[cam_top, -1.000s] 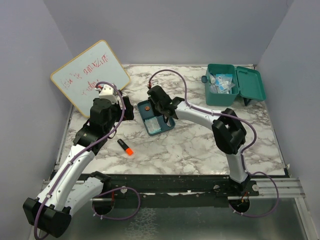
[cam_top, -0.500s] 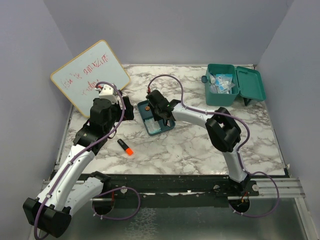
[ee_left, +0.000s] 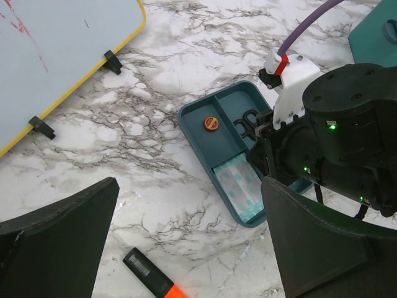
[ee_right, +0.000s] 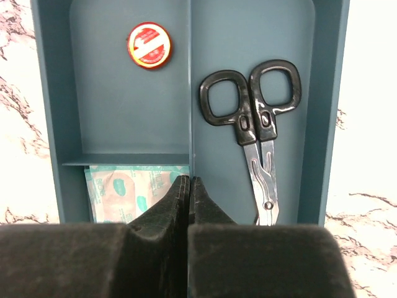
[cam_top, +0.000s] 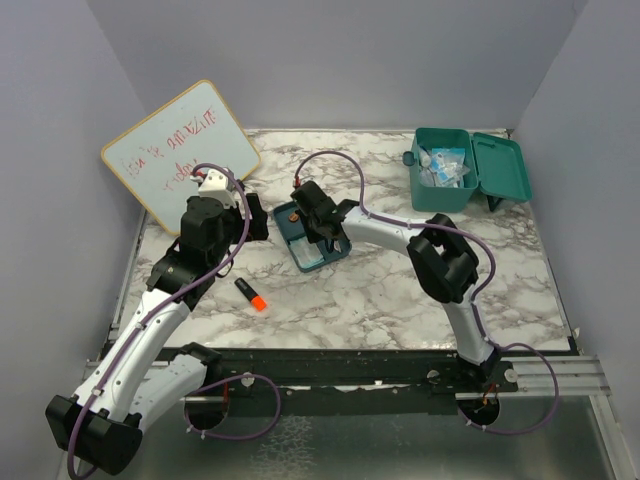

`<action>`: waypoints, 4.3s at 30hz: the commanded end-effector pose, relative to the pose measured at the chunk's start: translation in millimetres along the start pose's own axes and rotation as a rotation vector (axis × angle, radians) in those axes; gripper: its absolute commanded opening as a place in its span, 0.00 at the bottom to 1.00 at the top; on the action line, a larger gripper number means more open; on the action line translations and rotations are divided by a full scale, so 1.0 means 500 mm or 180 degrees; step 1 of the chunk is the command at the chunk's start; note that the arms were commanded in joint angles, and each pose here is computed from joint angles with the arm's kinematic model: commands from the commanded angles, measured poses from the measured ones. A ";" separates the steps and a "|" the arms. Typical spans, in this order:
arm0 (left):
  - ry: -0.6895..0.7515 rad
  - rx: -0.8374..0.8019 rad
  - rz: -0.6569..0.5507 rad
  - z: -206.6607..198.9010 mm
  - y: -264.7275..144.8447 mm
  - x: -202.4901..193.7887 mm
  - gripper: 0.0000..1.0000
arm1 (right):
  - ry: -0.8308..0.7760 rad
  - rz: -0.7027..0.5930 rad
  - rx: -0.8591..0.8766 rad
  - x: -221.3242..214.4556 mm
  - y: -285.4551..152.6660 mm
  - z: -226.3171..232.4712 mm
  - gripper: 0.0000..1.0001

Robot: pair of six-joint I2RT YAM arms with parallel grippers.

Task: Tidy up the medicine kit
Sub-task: Pick up the medicine box compartment at the center of the board, then place the medicine box compartment inside the medicine box, then move the medicine box to the center of the board.

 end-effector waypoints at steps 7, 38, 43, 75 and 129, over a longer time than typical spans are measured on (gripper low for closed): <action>0.0053 0.0004 -0.0010 0.001 -0.002 -0.006 0.99 | 0.0004 -0.0102 0.0060 0.028 -0.047 0.003 0.00; 0.0023 0.0103 0.0061 0.008 0.007 -0.018 0.99 | 0.0019 -0.0170 -0.0269 -0.019 -0.293 -0.103 0.01; 0.0019 0.0099 0.0071 0.008 0.008 -0.019 0.99 | 0.0032 -0.0355 -0.0448 0.036 -0.348 -0.152 0.00; 0.0012 -0.0061 0.0088 -0.004 0.005 -0.021 0.99 | 0.0891 -0.0299 -0.1333 0.111 -0.279 -0.725 0.01; 0.0033 -0.0034 0.0134 -0.004 0.016 -0.026 0.99 | 0.1275 0.0107 0.0121 -0.044 -0.117 -0.600 0.01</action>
Point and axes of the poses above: each gripper's point midway between its finger pads, its own y axis out along the fingers, its own z axis along the line the jaws close on, x = y × z, the point moved 5 cm from there along -y, back along the fingers, and after that the axes turned 5 degrees about -y, right-handed, at the moved point
